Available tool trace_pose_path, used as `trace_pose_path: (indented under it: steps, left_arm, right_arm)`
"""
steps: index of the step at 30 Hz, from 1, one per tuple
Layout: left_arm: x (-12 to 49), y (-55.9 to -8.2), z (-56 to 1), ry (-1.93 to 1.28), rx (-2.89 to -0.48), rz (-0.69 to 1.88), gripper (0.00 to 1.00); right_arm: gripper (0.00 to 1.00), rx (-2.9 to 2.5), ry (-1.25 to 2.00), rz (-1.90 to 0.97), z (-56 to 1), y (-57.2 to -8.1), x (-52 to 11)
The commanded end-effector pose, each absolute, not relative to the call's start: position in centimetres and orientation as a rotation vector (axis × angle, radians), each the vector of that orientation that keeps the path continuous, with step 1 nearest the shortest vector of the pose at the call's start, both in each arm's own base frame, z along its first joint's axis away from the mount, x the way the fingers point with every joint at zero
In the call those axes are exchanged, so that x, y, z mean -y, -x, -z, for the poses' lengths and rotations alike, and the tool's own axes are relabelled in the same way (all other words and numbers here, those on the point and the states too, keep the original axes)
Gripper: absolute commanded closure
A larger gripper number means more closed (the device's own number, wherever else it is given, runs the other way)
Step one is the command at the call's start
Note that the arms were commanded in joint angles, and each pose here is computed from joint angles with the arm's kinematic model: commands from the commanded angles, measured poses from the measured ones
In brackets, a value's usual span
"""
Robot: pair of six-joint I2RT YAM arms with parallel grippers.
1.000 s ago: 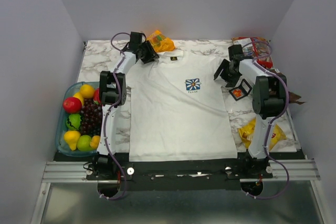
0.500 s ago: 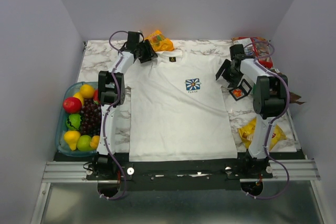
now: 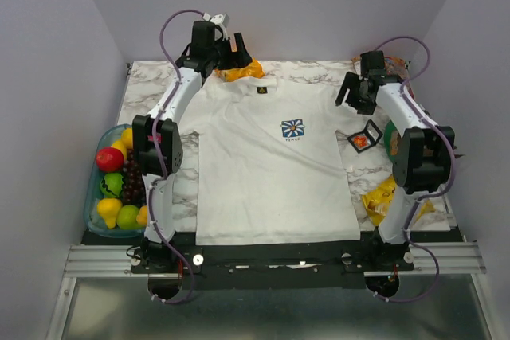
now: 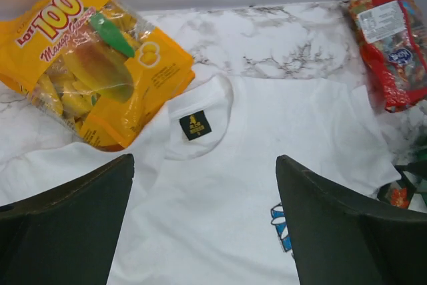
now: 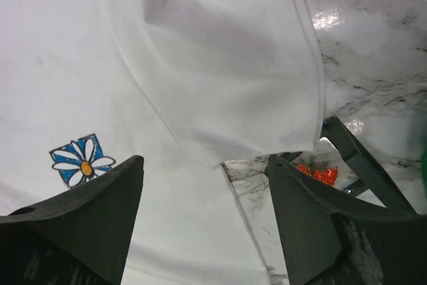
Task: Pin the brooch onto the clothing
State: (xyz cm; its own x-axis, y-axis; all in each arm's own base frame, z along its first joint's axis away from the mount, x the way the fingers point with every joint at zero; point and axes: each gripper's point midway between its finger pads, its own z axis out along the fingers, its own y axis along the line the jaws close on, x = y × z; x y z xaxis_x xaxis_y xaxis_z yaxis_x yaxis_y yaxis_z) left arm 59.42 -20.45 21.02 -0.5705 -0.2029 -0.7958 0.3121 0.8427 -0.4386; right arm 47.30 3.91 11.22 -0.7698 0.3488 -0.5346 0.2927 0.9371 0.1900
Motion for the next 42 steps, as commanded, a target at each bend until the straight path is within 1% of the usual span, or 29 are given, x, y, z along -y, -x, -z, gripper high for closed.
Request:
trace_pose_path:
  steps: [1, 3, 4, 5, 6, 7, 8, 9, 10, 11, 13, 14, 16, 17, 19, 22, 24, 32, 39, 40, 42]
  left_arm:
    - [19.4, -56.5, -25.3, -0.143, -2.010, 0.572, 0.03]
    - [18.6, -55.3, -25.2, -0.125, -2.034, 0.537, 0.03]
    - [18.1, -54.4, -26.7, -0.122, -2.013, 0.524, 0.02]
    - [17.7, -53.3, -25.0, -0.112, -2.059, 0.508, 0.02]
    - [17.3, -52.5, -24.9, -0.115, -2.064, 0.495, 0.02]
    - [17.0, -51.3, -26.3, -0.125, -2.041, 0.490, 0.02]
    - [16.6, -50.0, -24.8, -0.136, -2.082, 0.477, 0.02]
    - [16.2, -49.2, -24.7, -0.159, -2.086, 0.456, 0.02]
    - [15.7, -48.0, -26.3, -0.172, -2.054, 0.439, 0.02]
    - [15.2, -46.9, -24.5, -0.177, -2.092, 0.417, 0.02]
    - [14.2, -45.4, -25.1, -0.174, -2.069, 0.383, 0.01]
    - [14.0, -44.7, -23.5, -0.175, -2.083, 0.376, 0.01]
    - [13.6, -44.0, -23.0, -0.185, -2.066, 0.364, 0.01]
    - [13.4, -43.7, -21.9, -0.180, -2.083, 0.354, 0.01]
    - [13.1, -43.8, -21.8, -0.169, -2.119, 0.341, 0.01]
    - [13.7, -43.6, -23.7, -0.156, -2.083, 0.414, 0.01]
    - [14.1, -43.2, -23.5, -0.141, -2.066, 0.475, 0.01]
    - [13.0, -43.0, -24.2, -0.132, -2.054, 0.405, 0.01]
    - [13.2, -42.7, -24.7, -0.134, -2.043, 0.426, 0.01]
    - [13.3, -42.7, -24.8, -0.135, -2.042, 0.430, 0.01]
    - [13.4, -42.6, -24.9, -0.134, -2.038, 0.442, 0.01]
  right_arm:
    - [0.18, -2.482, -0.388, -0.048, -13.5, -44.7, -2.5]
    - [0.17, -2.481, -0.386, -0.049, -13.6, -43.3, -2.4]
    - [0.17, -2.486, -0.379, -0.057, -13.4, -42.8, -2.5]
    - [0.17, -2.489, -0.365, -0.092, -13.4, -42.3, -3.0]
    - [0.17, -2.511, -0.372, -0.098, -12.3, -41.3, -3.0]
    - [0.16, -2.498, -0.374, -0.110, -12.7, -40.7, -3.2]
    - [0.16, -2.499, -0.382, -0.118, -12.4, -40.2, -3.2]
    - [0.16, -2.493, -0.403, -0.122, -12.1, -39.9, -3.2]
    - [0.16, -2.506, -0.419, -0.116, -11.4, -38.9, -3.1]
    - [0.16, -2.509, -0.432, -0.094, -11.0, -38.6, -2.8]
    - [0.15, -2.521, -0.468, -0.060, -10.0, -38.1, -2.4]
    - [0.15, -2.529, -0.486, -0.025, -9.4, -38.0, -1.9]
    - [0.15, -2.541, -0.528, 0.000, -8.8, -38.0, -1.5]
    - [0.15, -2.557, -0.545, 0.021, -8.2, -38.1, -1.3]
    - [0.15, -2.565, -0.594, 0.048, -7.5, -38.0, -0.8]
    - [0.17, -2.579, -0.651, 0.087, -6.2, -38.1, -0.2]
    - [0.19, -2.582, -0.679, 0.116, -5.6, -38.2, 0.2]
    - [0.29, -2.544, -0.815, 0.160, -5.1, -38.4, 1.9]
    - [0.32, -2.512, -0.885, 0.167, -5.0, -39.1, 2.1]
    - [0.34, -2.511, -0.893, 0.164, -4.9, -39.1, 2.0]
    - [0.35, -2.503, -0.911, 0.164, -4.7, -39.4, 2.0]
